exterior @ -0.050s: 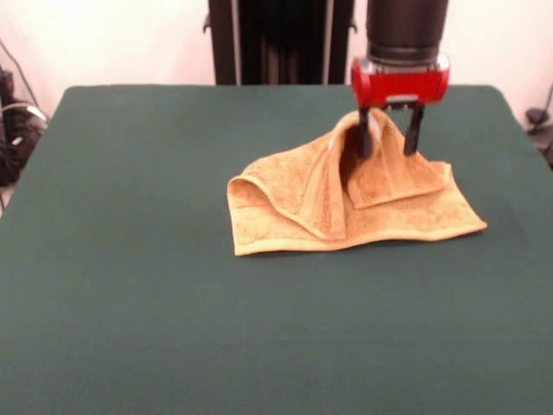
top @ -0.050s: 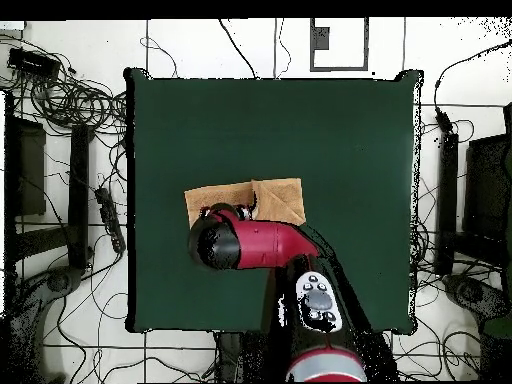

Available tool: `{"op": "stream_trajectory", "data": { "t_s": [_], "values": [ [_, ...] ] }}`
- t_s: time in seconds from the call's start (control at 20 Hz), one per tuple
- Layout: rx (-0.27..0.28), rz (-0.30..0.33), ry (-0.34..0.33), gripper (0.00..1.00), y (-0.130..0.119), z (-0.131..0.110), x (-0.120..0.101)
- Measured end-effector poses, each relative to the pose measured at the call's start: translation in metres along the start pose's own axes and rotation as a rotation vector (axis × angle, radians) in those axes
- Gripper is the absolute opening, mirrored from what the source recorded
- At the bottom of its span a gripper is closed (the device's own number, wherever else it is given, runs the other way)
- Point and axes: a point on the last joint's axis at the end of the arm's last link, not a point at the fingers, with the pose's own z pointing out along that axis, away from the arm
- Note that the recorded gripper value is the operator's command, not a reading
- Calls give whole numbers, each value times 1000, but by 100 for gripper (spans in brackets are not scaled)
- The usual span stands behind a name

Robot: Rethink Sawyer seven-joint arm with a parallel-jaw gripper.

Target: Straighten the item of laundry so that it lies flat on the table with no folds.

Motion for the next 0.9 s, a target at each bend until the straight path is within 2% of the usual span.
{"op": "stream_trajectory", "data": {
  "t_s": [0.3, 0.4, 0.9],
  "values": [
    [5, -2, 24, 100, 2, -19, 24],
    [13, -6, 36, 100, 4, -30, 39],
    [19, -10, 61, 100, 7, -48, 67]
  ]
}}
